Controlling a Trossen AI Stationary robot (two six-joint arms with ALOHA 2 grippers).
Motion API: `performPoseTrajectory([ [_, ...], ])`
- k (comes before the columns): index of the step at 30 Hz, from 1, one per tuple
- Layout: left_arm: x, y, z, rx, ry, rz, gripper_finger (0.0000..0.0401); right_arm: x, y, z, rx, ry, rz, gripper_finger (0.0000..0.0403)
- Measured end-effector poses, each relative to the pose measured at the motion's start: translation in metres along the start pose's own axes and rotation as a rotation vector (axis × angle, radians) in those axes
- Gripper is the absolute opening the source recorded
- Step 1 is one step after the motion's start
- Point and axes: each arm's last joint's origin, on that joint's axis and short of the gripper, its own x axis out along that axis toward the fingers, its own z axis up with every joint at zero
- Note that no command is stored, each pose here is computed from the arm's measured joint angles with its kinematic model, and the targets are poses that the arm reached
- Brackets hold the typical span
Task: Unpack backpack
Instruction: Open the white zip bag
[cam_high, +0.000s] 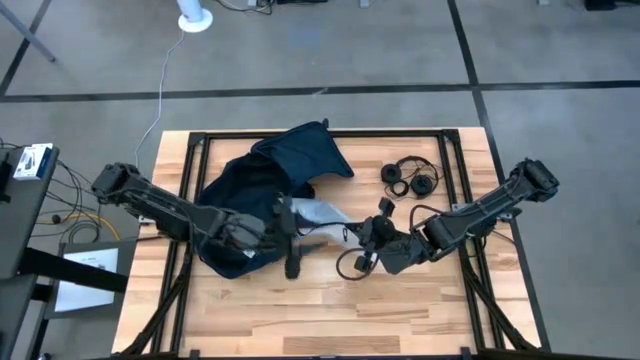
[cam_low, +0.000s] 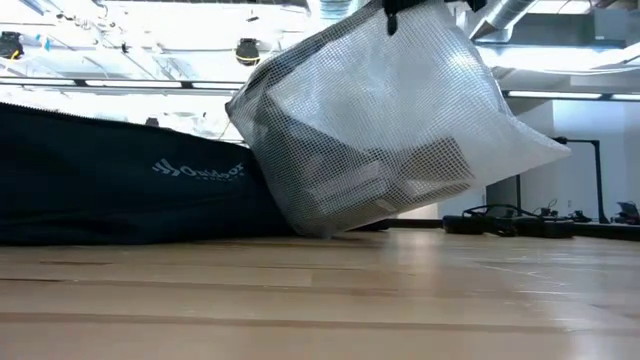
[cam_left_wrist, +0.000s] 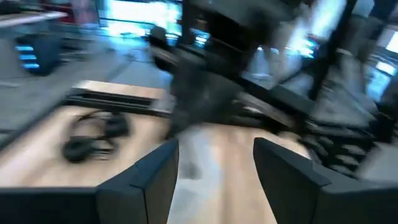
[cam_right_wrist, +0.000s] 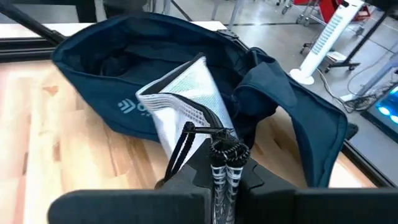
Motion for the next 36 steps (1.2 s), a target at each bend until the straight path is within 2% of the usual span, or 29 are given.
performPoseTrajectory([
  [2, 0.008, -0.007, -0.009, -0.014, 0.019, -0.094, 0.0194, 0.003, -0.002, 0.001, 0.006, 0.001, -0.01, 0.0],
  [4, 0.017, -0.008, -0.018, -0.069, 0.056, -0.133, 0.0194, 0.004, -0.004, 0.001, 0.009, 0.006, -0.004, 0.0],
  [13, 0.049, 0.013, -0.045, -0.151, 0.109, -0.018, 0.0193, 0.003, 0.001, 0.005, 0.015, -0.007, 0.075, 0.0],
  [21, 0.052, 0.019, -0.043, -0.094, 0.08, 0.046, 0.0193, -0.003, 0.006, 0.004, 0.013, -0.016, 0.098, 0.0],
  [26, 0.051, 0.017, -0.048, -0.106, 0.131, 0.016, 0.0193, -0.003, 0.006, 0.004, 0.011, -0.015, 0.099, 0.0],
  [32, 0.041, -0.002, -0.055, -0.073, 0.194, -0.042, 0.0193, -0.003, 0.006, 0.003, 0.005, -0.009, 0.098, 0.0],
  [36, 0.042, 0.002, -0.052, -0.043, 0.144, 0.102, 0.0193, -0.003, 0.006, 0.003, 0.006, -0.01, 0.098, 0.0],
])
